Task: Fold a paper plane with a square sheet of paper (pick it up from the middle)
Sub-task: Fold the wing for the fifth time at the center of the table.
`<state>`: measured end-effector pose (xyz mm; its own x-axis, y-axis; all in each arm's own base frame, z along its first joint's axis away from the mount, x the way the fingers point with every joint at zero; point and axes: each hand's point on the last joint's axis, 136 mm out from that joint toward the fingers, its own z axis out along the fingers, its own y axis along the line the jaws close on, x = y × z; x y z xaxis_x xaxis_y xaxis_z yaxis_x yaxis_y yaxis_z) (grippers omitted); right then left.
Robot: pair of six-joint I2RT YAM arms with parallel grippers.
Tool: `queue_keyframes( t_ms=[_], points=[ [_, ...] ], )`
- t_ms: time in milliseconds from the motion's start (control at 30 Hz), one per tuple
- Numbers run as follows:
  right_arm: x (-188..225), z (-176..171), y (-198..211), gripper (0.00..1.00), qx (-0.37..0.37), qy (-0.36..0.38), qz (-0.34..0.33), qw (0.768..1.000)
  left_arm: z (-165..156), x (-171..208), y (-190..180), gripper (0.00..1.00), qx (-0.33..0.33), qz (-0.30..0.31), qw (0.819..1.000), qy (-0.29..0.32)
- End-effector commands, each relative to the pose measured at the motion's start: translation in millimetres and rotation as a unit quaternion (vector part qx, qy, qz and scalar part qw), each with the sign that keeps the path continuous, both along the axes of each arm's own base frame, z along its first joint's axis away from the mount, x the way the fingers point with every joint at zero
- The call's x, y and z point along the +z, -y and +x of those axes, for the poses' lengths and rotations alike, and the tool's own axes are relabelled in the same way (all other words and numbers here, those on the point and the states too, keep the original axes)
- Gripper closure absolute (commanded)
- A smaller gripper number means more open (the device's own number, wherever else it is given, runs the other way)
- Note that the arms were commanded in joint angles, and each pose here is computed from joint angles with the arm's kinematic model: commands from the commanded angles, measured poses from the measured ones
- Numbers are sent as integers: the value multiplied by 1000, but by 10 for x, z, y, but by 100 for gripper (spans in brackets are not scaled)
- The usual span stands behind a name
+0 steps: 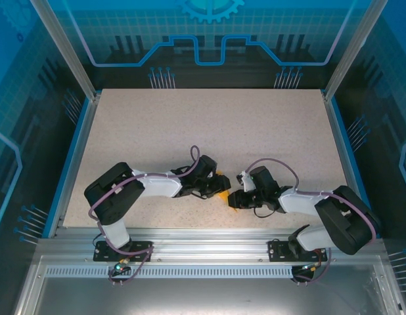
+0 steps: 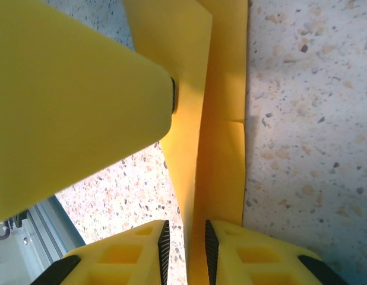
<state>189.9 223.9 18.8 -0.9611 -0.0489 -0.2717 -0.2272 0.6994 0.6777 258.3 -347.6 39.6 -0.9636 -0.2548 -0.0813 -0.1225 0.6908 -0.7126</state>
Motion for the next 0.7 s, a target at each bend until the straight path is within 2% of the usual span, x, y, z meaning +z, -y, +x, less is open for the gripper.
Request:
queue_keyframes(
  t_ms=[0, 667],
  points=[
    [4, -40, 9, 75, 13, -7, -6, 1000, 68, 39, 25, 53, 3, 4, 1000, 14],
    [-193, -68, 213, 89, -36, -76, 3, 996, 76, -53, 36, 54, -10, 20, 1000, 6]
  ],
)
